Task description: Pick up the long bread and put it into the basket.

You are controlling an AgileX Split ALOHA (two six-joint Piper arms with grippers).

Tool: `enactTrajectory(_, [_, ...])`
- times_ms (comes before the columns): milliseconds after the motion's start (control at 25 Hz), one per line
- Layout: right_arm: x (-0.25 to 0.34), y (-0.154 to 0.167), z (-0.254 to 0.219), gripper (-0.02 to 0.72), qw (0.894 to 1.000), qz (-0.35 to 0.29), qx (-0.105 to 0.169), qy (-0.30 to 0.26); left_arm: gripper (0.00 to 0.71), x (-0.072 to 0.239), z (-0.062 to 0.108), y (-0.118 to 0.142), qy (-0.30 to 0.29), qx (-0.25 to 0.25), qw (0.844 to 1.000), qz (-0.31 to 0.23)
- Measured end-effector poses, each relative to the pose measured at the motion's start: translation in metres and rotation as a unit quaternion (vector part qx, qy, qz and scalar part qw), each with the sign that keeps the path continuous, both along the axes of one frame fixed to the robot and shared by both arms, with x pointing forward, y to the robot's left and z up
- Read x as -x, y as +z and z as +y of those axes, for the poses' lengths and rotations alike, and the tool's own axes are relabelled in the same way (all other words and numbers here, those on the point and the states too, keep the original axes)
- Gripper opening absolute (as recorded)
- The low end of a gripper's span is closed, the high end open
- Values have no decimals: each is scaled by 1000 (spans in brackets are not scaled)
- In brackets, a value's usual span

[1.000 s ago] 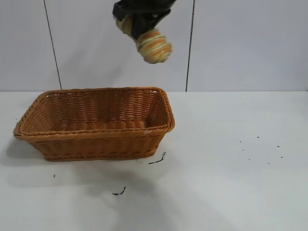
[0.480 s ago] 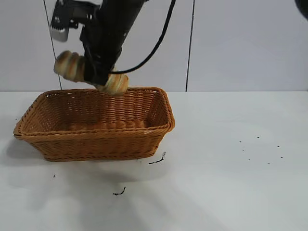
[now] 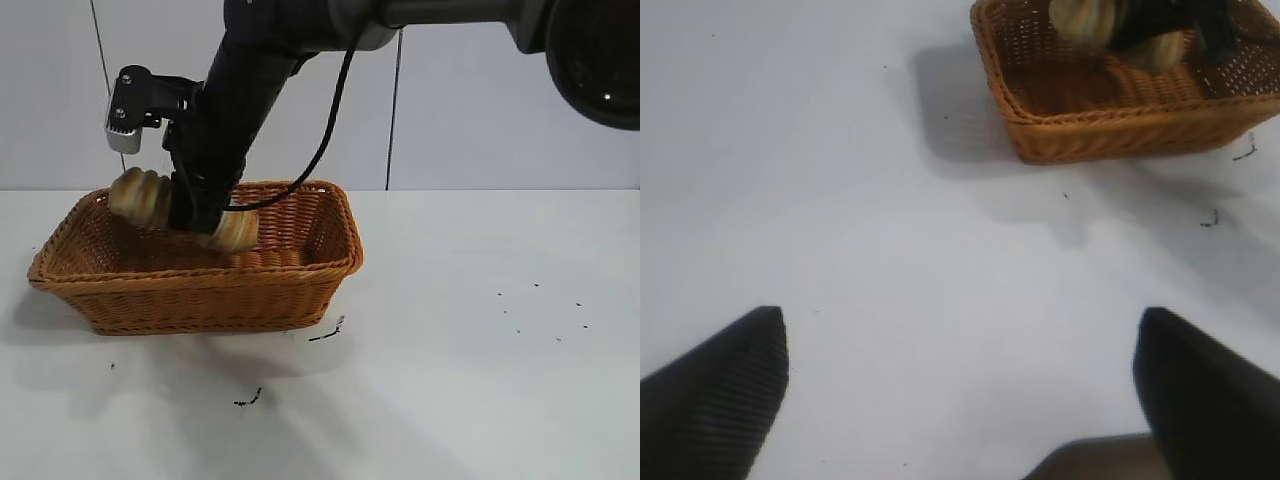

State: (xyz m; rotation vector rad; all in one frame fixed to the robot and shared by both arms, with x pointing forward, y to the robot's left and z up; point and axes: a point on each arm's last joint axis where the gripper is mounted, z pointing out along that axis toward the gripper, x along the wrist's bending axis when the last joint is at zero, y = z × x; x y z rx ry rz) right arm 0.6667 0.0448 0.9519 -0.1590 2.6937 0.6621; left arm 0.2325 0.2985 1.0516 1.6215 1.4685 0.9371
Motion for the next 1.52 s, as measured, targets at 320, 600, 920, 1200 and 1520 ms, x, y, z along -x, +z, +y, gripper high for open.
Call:
enactTrajectory(320, [8, 60, -6, 689, 976, 69, -108, -177, 692, 0, 0, 0, 0, 0, 1000, 0])
enactTrajectory(600, [16, 119, -26, 689, 913, 107, -191, -345, 692, 0, 0, 0, 0, 0, 1000, 0])
enactTrajectory(920, [-35, 116, -121, 689, 850, 110, -173, -485, 692, 0, 0, 0, 0, 0, 1000, 0])
enactTrajectory(1200, [-73, 113, -248, 689, 780, 97, -159, -597, 692, 0, 0, 0, 0, 0, 1000, 0])
enactTrajectory(1520, [-79, 111, -339, 689, 723, 96, -153, -667, 692, 0, 0, 0, 0, 0, 1000, 0])
